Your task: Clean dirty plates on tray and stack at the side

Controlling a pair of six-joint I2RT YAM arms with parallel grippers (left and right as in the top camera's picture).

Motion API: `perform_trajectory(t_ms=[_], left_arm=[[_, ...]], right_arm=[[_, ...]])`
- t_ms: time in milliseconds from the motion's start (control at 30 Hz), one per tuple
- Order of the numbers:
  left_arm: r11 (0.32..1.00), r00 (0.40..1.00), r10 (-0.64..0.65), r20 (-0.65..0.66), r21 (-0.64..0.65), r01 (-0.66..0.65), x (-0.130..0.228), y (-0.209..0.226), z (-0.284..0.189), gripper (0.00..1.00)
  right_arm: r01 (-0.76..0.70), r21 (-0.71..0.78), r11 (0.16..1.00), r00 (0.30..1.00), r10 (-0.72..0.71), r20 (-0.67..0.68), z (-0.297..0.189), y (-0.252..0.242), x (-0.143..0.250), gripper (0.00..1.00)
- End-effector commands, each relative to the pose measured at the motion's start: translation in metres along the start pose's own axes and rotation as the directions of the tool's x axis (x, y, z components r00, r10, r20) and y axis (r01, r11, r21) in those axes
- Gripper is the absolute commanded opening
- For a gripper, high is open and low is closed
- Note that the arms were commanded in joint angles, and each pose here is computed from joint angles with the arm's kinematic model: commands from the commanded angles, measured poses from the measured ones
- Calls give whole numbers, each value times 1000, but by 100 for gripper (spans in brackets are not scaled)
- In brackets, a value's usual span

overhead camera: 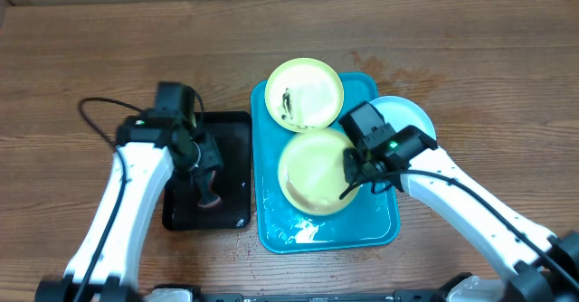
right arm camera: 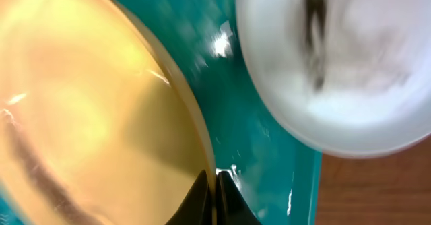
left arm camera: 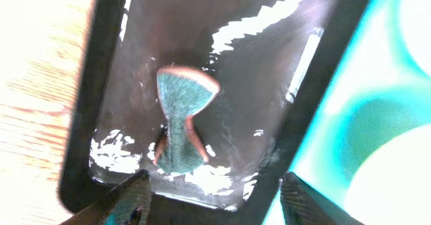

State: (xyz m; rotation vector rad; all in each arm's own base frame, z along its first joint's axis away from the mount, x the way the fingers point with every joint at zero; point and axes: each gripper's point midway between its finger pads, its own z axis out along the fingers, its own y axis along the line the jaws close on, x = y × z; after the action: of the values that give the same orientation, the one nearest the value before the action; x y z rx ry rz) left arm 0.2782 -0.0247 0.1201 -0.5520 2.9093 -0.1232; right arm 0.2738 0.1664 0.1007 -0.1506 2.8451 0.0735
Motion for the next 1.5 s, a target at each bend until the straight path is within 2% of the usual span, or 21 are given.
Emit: perform_trajectory(t_ms=[0, 167, 300, 367, 433, 500, 667, 900, 1133, 1467], left_arm=[[993, 985, -9, 174, 114, -12, -21, -11, -74, 68], [981, 948, -65, 310, 191, 5, -21, -3, -149, 74], [969, 903, -100, 417, 246, -7, -13, 2, -201, 87], [965, 879, -106, 465, 263, -23, -7, 3, -221, 91], [960, 856, -111, 505, 277, -39, -1, 4, -237, 100], [956, 836, -116, 536, 287, -52, 6, 6, -247, 100], [953, 810, -122, 573, 296, -65, 16, 9, -259, 99], [964, 812, -124, 571, 263, -38, 16, 17, -255, 100], [966, 812, -124, 570, 255, -31, 16, 19, -254, 100], [966, 812, -124, 570, 255, -31, 16, 19, -254, 100]], right_arm=[[163, 32, 986, 957, -166, 237, -52, 31, -46, 4], [250, 11, 968, 873, -230, 429, -74, 87, -66, 4], [272, 21, 962, 808, -240, 538, -79, 125, -76, 4], [266, 47, 963, 784, -245, 570, -76, 136, -79, 4], [241, 102, 965, 756, -253, 603, -72, 141, -83, 4], [202, 172, 964, 720, -265, 642, -71, 143, -88, 4], [147, 271, 951, 632, -301, 714, -94, 150, -86, 4], [156, 454, 877, 512, -465, 722, -127, 163, -67, 4], [95, 494, 864, 467, -477, 744, -146, 166, -55, 4], [59, 556, 829, 443, -520, 730, -157, 162, -51, 4]])
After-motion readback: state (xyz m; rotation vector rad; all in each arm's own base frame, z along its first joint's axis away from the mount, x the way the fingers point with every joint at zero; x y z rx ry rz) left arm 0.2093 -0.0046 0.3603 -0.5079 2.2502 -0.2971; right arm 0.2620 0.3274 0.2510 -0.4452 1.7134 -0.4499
